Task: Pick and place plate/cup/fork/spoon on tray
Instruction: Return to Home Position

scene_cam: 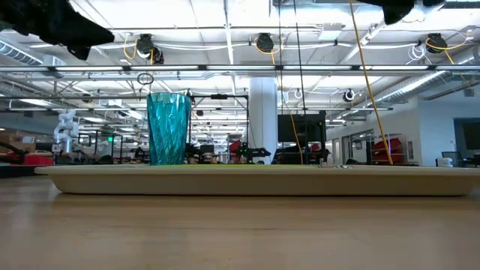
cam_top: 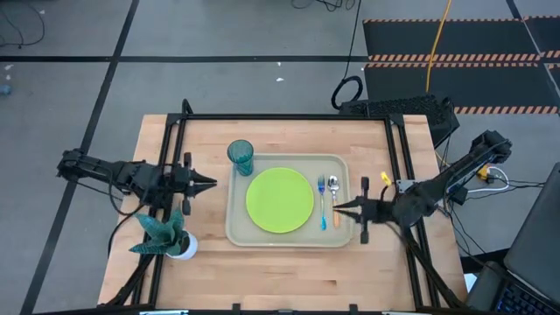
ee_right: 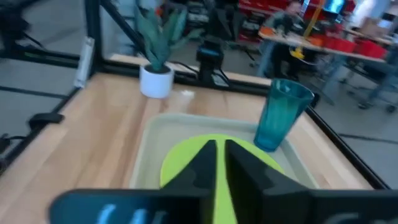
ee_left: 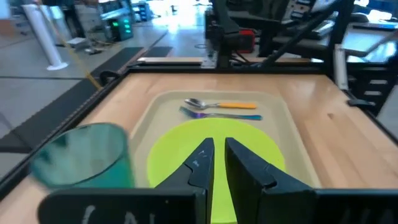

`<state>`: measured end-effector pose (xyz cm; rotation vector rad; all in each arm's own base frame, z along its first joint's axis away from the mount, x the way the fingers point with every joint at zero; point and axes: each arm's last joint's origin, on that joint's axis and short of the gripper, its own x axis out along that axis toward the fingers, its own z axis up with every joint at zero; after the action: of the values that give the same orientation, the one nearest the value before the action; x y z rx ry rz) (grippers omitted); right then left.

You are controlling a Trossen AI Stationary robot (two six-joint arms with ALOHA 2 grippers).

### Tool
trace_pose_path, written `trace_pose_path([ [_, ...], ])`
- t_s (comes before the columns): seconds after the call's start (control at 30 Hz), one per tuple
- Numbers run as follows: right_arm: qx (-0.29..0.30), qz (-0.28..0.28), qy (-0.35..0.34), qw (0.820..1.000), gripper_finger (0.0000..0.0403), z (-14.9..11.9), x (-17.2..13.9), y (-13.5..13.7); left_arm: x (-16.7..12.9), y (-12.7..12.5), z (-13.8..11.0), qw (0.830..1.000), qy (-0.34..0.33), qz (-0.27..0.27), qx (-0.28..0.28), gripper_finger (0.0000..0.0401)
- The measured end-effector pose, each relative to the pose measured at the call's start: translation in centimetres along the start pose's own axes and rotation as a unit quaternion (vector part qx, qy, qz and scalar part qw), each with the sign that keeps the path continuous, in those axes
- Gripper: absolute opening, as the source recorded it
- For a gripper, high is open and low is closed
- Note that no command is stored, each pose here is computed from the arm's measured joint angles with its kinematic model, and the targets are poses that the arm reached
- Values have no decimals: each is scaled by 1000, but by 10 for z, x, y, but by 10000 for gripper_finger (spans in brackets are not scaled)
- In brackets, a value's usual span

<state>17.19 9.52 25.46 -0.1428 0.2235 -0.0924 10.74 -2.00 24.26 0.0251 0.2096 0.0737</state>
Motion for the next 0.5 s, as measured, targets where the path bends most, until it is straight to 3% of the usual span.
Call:
trace_pose_path([
  [0.23, 23, 23, -15, 999, 1, -33, -9, -33, -9, 4, -7, 1000, -8, 12, -8, 40],
  [0.37, 45, 46, -17, 998, 0, -60, -8, -40, -6, 3, -19, 1000, 7, 9, -3, 11],
  [0.5, 77, 70, -97, 990, 0, -87, -11, -41, -2, 2, -25, 1000, -10, 4, -7, 6],
])
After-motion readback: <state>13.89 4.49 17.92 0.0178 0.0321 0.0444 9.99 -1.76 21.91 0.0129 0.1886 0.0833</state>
